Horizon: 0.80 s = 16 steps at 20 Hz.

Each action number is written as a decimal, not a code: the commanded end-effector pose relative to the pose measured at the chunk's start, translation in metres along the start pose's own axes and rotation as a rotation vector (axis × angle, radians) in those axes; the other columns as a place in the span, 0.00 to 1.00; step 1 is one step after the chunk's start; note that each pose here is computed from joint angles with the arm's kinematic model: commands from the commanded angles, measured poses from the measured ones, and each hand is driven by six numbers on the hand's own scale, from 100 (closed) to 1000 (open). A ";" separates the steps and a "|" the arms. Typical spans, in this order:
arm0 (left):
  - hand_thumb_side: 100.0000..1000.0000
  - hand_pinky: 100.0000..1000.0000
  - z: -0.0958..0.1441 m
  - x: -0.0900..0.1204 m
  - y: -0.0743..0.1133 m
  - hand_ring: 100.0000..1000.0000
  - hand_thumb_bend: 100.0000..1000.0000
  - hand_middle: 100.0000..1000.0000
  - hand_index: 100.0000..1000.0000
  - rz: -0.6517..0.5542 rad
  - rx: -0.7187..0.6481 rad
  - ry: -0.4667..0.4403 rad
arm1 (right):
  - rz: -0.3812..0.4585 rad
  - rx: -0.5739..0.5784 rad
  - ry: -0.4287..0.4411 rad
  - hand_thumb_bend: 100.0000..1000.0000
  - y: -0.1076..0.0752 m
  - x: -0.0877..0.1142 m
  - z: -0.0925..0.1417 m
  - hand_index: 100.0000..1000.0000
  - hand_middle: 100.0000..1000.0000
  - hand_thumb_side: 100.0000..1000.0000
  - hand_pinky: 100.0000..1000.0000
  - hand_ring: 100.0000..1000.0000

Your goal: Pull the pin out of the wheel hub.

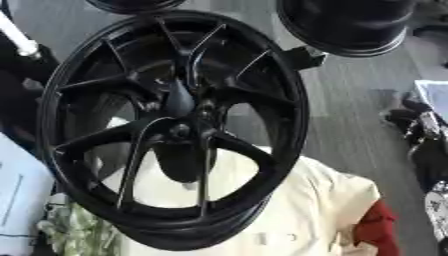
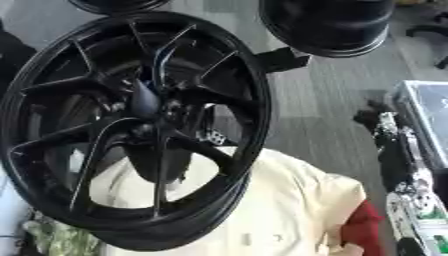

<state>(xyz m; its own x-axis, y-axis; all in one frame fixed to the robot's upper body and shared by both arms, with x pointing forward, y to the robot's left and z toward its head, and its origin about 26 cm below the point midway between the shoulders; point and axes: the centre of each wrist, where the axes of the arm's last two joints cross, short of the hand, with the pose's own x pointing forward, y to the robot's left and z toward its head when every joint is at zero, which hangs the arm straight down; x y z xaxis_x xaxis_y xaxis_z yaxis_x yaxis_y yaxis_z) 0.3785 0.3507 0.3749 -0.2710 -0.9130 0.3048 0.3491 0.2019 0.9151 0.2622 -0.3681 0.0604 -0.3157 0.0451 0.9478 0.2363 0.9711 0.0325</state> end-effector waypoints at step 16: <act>0.51 0.82 0.033 -0.036 -0.013 0.73 0.32 0.71 0.79 0.106 0.138 0.100 | 0.004 -0.008 -0.044 0.00 -0.007 0.013 -0.003 0.78 0.63 0.65 0.97 0.74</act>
<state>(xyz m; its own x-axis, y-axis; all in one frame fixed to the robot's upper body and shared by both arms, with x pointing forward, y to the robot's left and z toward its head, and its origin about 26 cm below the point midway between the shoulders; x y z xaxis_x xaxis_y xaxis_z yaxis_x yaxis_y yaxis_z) 0.3634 0.3893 0.3398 -0.1330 -0.9129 0.3860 0.3124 0.3310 0.8904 0.2591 -0.3715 0.0620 -0.3240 0.0393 0.9452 0.2440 0.9688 0.0433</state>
